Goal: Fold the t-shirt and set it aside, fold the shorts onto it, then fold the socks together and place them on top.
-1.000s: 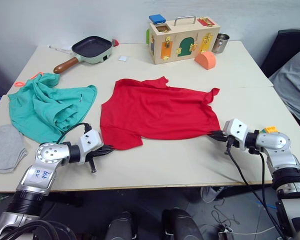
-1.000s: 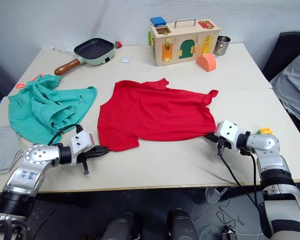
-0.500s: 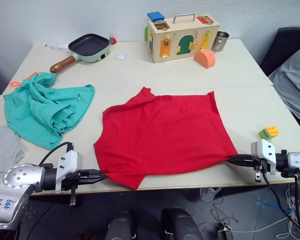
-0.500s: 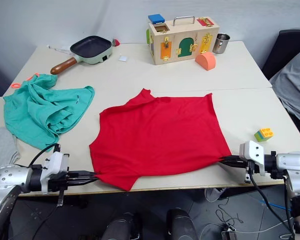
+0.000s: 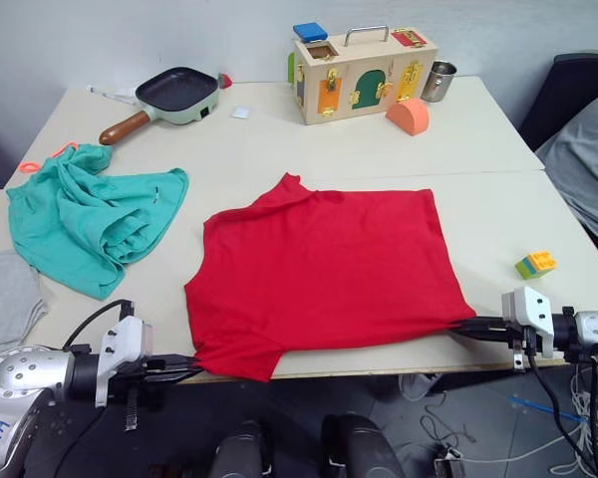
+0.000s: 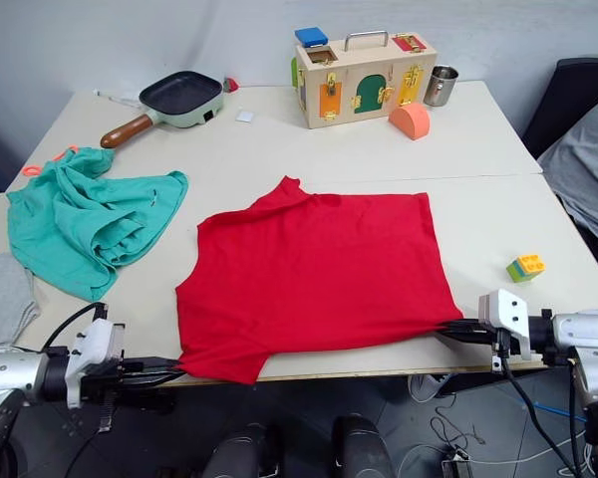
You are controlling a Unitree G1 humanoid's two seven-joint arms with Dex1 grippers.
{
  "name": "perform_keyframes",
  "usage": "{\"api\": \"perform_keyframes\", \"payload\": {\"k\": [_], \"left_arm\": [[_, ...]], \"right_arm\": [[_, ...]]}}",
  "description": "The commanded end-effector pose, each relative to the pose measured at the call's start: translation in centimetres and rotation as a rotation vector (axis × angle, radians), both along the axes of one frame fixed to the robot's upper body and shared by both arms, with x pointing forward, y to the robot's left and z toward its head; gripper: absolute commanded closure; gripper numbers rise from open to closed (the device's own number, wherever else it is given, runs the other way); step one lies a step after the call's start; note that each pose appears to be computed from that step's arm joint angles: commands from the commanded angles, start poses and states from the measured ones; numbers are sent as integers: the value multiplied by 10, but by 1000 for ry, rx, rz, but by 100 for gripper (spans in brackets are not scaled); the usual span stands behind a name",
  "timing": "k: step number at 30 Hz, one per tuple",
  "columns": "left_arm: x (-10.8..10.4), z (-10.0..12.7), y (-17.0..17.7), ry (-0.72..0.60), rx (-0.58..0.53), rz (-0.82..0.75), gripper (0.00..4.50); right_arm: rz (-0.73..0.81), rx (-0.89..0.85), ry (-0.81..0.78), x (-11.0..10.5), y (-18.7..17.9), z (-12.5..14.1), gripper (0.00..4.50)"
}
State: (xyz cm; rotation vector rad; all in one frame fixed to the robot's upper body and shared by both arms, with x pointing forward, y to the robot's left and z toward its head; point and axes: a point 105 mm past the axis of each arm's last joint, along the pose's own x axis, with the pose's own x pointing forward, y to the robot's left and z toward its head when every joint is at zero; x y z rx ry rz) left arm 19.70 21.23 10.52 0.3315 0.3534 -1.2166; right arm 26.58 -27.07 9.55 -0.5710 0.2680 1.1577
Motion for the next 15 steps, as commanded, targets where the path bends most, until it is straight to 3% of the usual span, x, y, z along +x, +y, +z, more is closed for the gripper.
{"api": "perform_keyframes", "payload": {"k": [1, 15], "left_arm": [[-2, 12, -2, -36, -36, 5, 447], [-26, 15, 4, 112, -50, -19, 447]], "right_arm": [[5, -12, -30, -2, -5, 14, 450], [30, -21, 176, -33, -1, 10, 450]]}}
